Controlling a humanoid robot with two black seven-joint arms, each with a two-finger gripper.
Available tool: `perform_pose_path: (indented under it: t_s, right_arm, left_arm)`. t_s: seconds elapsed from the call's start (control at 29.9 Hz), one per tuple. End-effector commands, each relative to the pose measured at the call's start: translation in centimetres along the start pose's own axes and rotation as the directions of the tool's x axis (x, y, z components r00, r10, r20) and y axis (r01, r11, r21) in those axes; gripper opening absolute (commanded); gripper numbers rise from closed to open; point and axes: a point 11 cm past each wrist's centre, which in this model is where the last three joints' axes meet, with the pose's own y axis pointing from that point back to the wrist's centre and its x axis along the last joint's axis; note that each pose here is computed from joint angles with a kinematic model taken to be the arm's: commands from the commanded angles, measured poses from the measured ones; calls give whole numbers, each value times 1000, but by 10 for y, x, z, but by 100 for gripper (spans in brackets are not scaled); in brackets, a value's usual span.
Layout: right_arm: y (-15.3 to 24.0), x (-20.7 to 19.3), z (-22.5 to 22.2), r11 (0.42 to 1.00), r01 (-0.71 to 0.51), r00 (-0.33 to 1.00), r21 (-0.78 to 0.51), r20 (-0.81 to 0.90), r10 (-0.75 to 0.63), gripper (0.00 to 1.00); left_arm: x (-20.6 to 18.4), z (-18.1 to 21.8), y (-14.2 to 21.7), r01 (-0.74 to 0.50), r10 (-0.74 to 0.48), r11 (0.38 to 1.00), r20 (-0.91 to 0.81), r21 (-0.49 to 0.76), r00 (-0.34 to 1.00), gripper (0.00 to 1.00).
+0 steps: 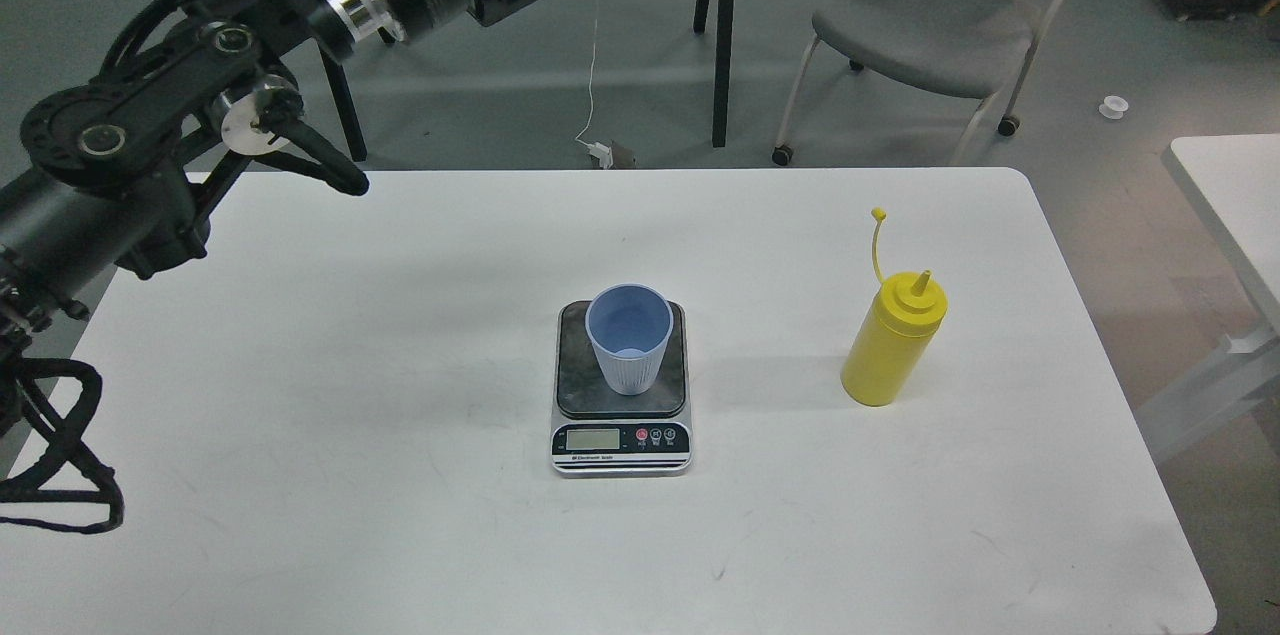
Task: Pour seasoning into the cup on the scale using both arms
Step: 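Release the cup and raise the left gripper away, then move the right gripper to the yellow squeeze bottle and grasp it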
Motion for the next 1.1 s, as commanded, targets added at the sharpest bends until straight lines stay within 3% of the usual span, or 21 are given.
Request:
perform_pose_path:
  t_s: [0.0, 0.17, 0.37, 0.64, 0.84, 1.07]
  right_arm:
    - [16, 3, 27, 996, 8, 1000, -84, 16, -7, 100]
    - [50, 4, 70, 978, 30, 998, -206, 67, -16, 100]
    - [75, 19, 127, 966, 4, 984, -259, 173, 43, 100]
    - [100, -10, 205, 901, 94, 964, -424, 266, 24, 100]
    - [107, -52, 224, 868, 214, 934, -449, 353, -48, 100]
    - [117, -62, 260, 846, 246, 923, -472, 380, -57, 100]
  left_arm:
    - [42, 8, 17, -197, 163, 975, -265, -107, 950, 99]
    - [75, 0, 44, -359, 273, 923, -421, -137, 865, 99]
    - [97, -21, 77, -453, 361, 886, -475, -93, 803, 99]
    - [101, -36, 91, -478, 392, 876, -483, -64, 783, 99]
    - [101, -35, 91, -476, 391, 877, -480, -65, 785, 99]
    - [102, -34, 92, -479, 393, 875, -479, -67, 785, 99]
